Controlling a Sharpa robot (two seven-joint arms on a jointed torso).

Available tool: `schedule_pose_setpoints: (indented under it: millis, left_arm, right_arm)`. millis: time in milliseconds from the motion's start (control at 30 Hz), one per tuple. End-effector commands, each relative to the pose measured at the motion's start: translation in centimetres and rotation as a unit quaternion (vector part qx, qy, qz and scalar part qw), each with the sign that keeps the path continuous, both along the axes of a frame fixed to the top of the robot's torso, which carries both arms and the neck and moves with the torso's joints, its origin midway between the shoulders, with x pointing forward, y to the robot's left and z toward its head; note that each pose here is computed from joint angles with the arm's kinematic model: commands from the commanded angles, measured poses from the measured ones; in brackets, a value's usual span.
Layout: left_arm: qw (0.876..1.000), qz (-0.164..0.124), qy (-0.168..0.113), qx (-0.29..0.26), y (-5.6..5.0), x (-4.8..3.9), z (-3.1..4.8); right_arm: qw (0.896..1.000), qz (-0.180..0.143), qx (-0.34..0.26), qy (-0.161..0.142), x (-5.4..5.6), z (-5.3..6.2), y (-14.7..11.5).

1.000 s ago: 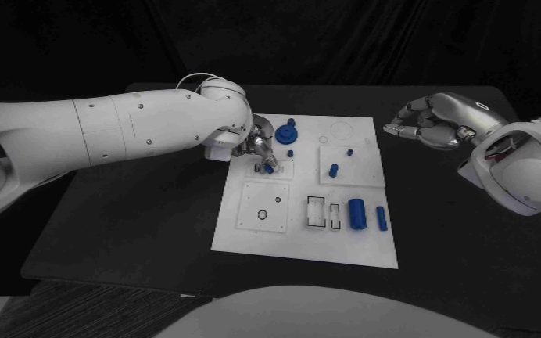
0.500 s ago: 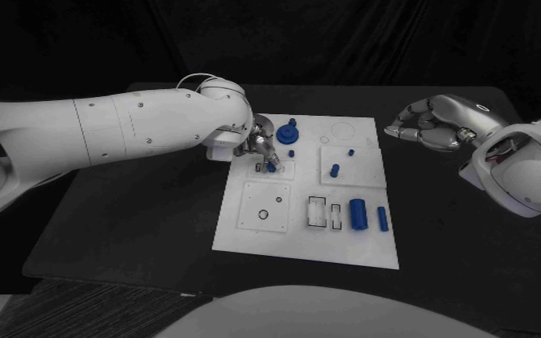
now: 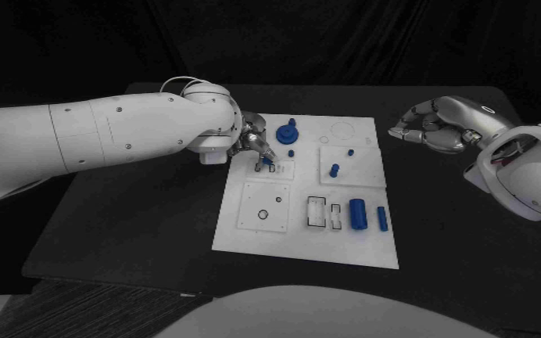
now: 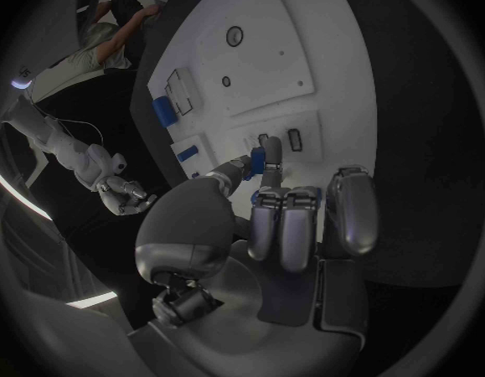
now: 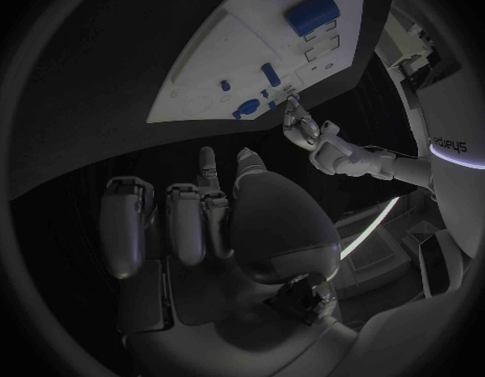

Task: Assemble the parts on the task board

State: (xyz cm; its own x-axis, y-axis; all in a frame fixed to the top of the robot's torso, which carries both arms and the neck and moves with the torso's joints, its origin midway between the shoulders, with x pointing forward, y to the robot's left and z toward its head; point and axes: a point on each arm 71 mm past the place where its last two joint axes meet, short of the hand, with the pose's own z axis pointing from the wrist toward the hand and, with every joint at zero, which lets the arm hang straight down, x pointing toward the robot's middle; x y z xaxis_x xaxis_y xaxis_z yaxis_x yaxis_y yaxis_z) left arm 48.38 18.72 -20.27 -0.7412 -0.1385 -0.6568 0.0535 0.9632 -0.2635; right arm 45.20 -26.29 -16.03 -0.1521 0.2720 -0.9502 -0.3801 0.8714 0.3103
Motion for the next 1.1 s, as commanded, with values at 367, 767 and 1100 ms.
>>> schedule_pose_setpoints:
  millis: [367, 767, 1100]
  left_arm:
    - [1.000, 0.009, -0.011, -0.016, -0.4, 0.05, 0.01]
    - [1.000, 0.007, 0.002, -0.007, -0.4, -0.05, -0.70]
    - [1.000, 0.005, 0.008, -0.005, -0.5, -0.17, -1.04]
  right_arm:
    - [1.000, -0.006, -0.002, 0.005, 0.1, -0.1, 0.2]
    - [1.000, -0.005, -0.003, 0.005, 0.1, -0.2, 0.3]
    - [1.000, -0.004, -0.004, 0.006, 0.2, -0.2, 0.4]
